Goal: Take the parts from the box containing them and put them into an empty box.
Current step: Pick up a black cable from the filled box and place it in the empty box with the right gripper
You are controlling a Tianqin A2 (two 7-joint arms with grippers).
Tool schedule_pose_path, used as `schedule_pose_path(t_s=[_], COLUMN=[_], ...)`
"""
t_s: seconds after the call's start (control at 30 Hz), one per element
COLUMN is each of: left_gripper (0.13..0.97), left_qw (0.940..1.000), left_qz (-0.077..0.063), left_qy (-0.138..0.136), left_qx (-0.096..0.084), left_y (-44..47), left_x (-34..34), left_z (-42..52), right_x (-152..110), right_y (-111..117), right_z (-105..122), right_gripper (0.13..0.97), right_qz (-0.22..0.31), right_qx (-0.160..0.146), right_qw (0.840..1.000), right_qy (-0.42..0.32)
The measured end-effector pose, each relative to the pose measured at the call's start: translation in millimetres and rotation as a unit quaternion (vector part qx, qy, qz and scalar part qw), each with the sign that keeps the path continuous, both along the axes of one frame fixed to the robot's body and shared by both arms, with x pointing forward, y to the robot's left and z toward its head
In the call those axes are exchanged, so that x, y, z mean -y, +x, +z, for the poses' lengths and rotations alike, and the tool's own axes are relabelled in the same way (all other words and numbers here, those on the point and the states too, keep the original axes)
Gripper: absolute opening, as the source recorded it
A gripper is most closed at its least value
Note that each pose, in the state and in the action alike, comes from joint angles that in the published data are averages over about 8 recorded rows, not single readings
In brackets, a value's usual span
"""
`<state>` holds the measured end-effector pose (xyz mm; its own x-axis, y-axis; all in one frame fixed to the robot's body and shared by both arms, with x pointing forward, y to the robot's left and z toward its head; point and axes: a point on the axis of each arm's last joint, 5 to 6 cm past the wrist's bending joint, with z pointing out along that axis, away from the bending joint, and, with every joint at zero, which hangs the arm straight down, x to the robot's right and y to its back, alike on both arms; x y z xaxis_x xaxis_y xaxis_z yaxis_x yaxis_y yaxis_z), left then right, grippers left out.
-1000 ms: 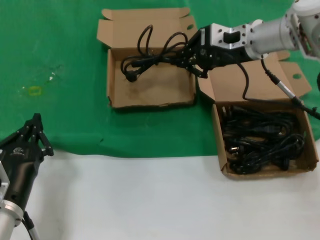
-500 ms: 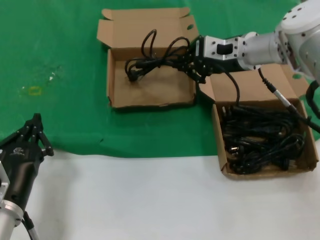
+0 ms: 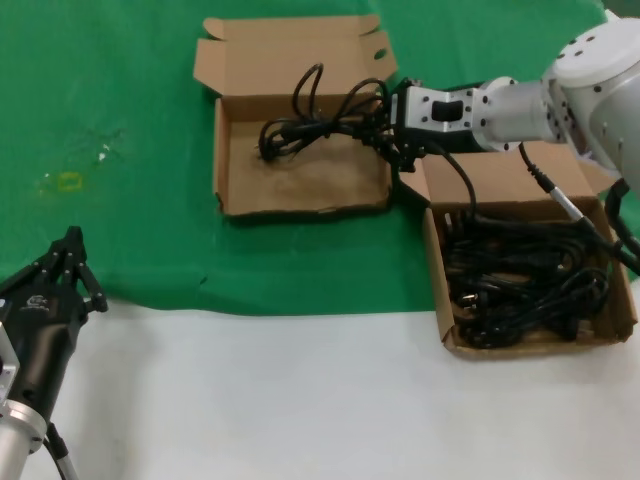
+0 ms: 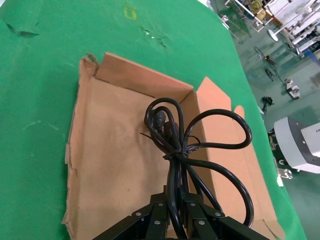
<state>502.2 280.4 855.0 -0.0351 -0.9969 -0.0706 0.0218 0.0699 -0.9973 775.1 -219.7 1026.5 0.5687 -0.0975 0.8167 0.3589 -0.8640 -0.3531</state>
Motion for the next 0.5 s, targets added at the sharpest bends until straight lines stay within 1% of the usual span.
schedule_pose_path(t_s=[0.5], left_gripper=[0.144], left_qw=[1.0000], left_qz=[0.000], left_qy=[0.000], left_qx=[0.000], left_y=[0.0], left_x=[0.0], left_z=[0.0], right_x=[-11.7], right_y=[-1.9], right_z=[-13.5], right_gripper=[0.173], right_qz=[0.008], right_qx=[-0.003], right_qw=[1.000], right_qy=[0.002])
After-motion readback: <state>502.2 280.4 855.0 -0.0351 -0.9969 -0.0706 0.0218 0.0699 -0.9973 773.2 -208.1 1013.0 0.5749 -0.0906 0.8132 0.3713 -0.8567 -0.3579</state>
